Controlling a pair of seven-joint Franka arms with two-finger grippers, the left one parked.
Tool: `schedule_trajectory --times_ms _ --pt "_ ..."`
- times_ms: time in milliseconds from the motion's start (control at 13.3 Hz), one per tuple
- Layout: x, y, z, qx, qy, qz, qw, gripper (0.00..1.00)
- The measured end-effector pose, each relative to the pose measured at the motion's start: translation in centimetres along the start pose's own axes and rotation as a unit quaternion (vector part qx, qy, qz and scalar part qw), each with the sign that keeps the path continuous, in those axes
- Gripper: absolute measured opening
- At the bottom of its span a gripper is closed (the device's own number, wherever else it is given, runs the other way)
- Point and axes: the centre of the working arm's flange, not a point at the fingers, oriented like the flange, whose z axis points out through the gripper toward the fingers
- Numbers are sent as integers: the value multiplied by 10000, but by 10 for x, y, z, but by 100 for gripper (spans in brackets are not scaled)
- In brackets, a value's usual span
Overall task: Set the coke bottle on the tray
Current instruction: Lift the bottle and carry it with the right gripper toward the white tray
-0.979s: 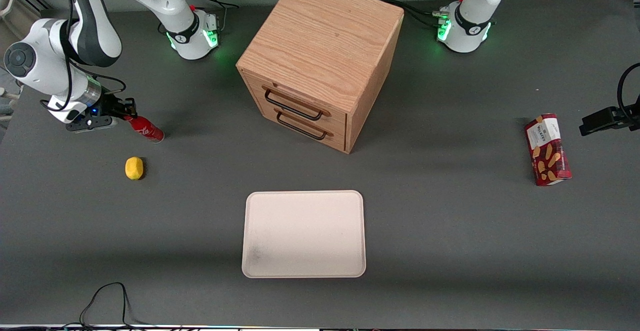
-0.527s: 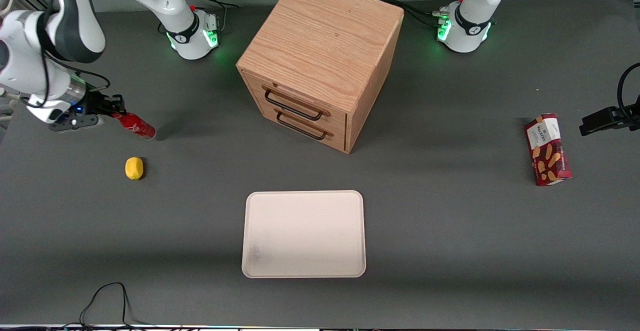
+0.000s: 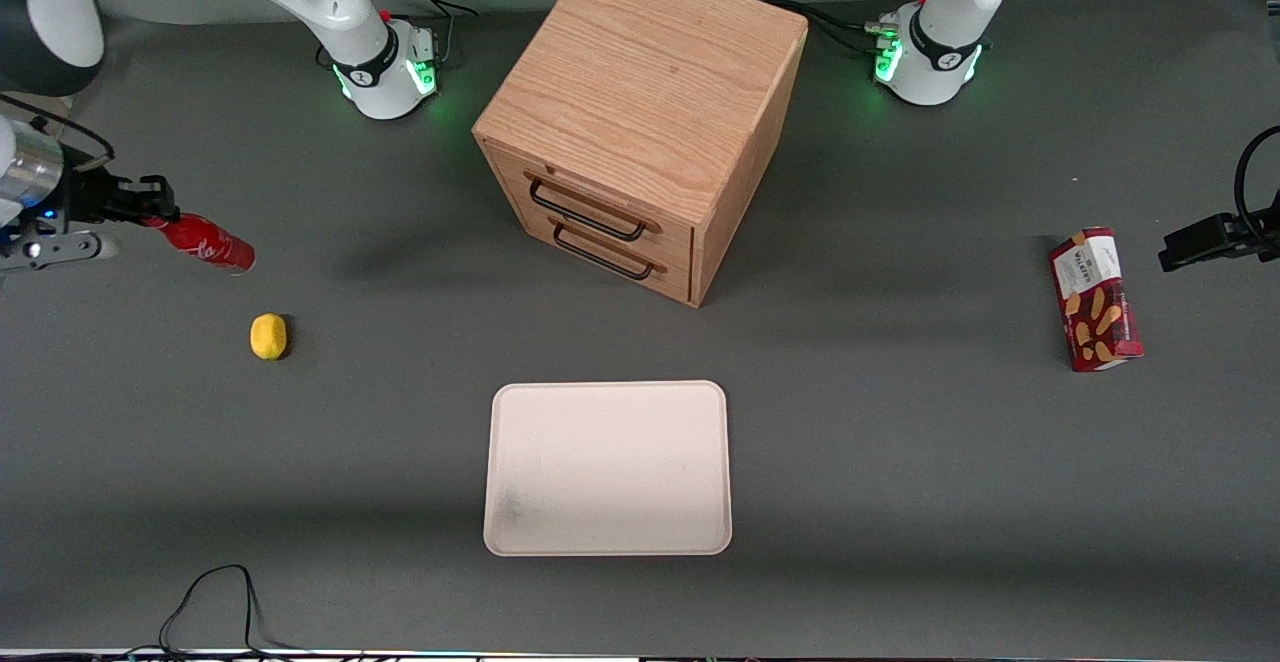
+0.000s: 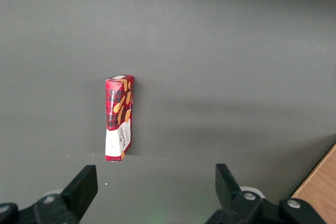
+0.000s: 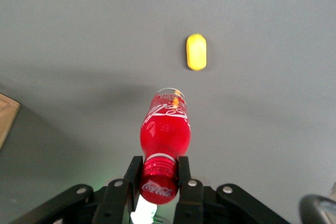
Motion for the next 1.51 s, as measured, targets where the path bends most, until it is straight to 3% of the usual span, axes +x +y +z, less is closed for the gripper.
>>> schedule_trajectory --times_ms 151,301,527,753,979,1281,1507 --pt "22 -11 -27 124 22 251 9996 31" --pt "53 -47 -41 134 -91 504 9986 31" --pt "118 -128 -16 82 -271 813 9963 31" --pt "169 -176 13 230 -252 851 9958 31" --pt "210 -210 35 500 233 1169 9916 31" --pt "248 -255 61 834 955 1705 9772 31" --pt "263 -280 76 1000 1299 1781 9703 31"
